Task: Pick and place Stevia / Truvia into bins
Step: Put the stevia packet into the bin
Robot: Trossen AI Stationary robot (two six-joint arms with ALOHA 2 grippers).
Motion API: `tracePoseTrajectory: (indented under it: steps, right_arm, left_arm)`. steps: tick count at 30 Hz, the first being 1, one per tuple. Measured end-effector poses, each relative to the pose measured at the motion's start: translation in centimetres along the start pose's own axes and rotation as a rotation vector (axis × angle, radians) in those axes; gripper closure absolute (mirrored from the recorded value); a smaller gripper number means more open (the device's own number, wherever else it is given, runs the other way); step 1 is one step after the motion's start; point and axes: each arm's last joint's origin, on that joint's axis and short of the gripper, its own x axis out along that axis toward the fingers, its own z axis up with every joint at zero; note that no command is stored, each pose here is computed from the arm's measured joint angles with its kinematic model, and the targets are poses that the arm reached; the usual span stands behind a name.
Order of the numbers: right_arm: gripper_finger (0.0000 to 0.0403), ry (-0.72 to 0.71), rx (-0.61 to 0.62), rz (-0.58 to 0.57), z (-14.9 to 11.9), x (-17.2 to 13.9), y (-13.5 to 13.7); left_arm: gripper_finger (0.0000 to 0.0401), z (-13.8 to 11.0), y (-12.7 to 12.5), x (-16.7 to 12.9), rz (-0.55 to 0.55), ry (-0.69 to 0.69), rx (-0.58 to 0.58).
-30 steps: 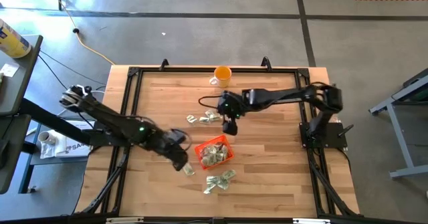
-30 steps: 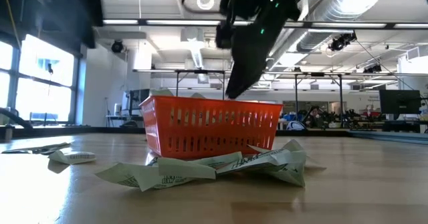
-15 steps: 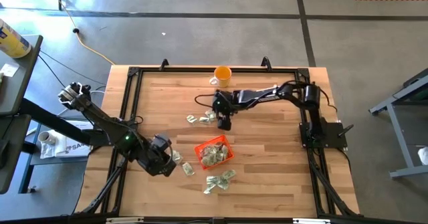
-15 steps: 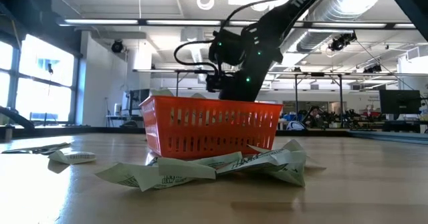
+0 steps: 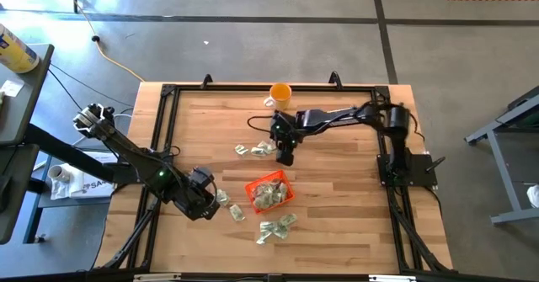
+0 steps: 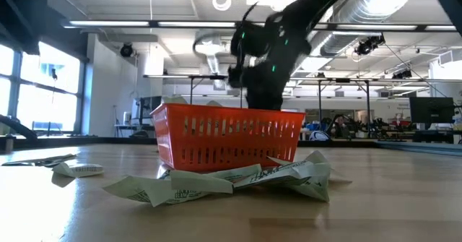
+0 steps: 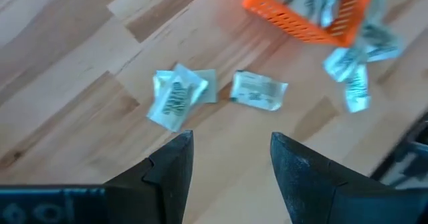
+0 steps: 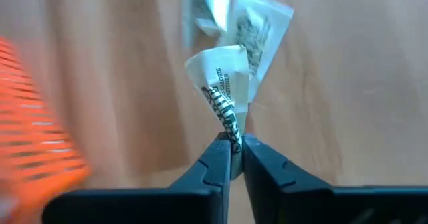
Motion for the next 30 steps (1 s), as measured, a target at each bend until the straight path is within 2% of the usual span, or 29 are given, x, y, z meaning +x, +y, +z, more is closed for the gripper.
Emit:
tracePoseTrajectory:
  steps: [3, 5, 9, 11, 15, 18, 23, 27, 30]
  right_arm:
    - [0.0390, -0.038, -0.010, 0.021, 0.3, -3.1, 2.1]
    - [0.0394, -0.072, -0.022, 0.098, 0.5, -5.0, 4.1]
    - [0.0357, -0.046, 0.023, 0.346, 0.1, -6.6, 8.4]
    - [0.0332, -0.002, 0.039, 0.388, -0.5, -6.2, 10.4]
    - [0.0271, 0.002, 0.066, 0.304, -1.5, -5.2, 13.2]
    - [0.0217, -0.028, 0.086, 0.240, -1.8, -5.7, 14.1]
    - [0.0137, -0.060, 0.097, 0.131, -2.4, -7.8, 14.5]
    - [0.0109, -0.048, 0.104, 0.051, -3.3, -9.3, 14.8]
    - [0.0106, -0.044, 0.109, -0.004, -4.0, -10.5, 14.9]
  left_arm:
    - [0.0169, -0.3, 0.6, 0.8, 0.030, 0.003, 0.008]
    - [0.0169, -0.5, 1.3, 1.5, 0.062, 0.006, 0.016]
    - [0.0169, -1.0, 2.4, 2.7, 0.109, 0.017, 0.029]
    - [0.0169, -1.3, 2.8, 3.5, 0.107, 0.027, 0.028]
    - [0.0169, -2.1, 3.4, 5.4, 0.032, 0.066, -0.001]
    - [0.0169, -2.6, 3.7, 7.0, -0.036, 0.079, -0.019]
    - [0.0169, -2.9, 4.9, 8.6, 0.015, 0.036, -0.004]
    - [0.0173, -2.5, 5.3, 10.1, 0.025, 0.059, 0.054]
    - [0.0199, -1.9, 5.4, 11.3, 0.002, 0.064, 0.132]
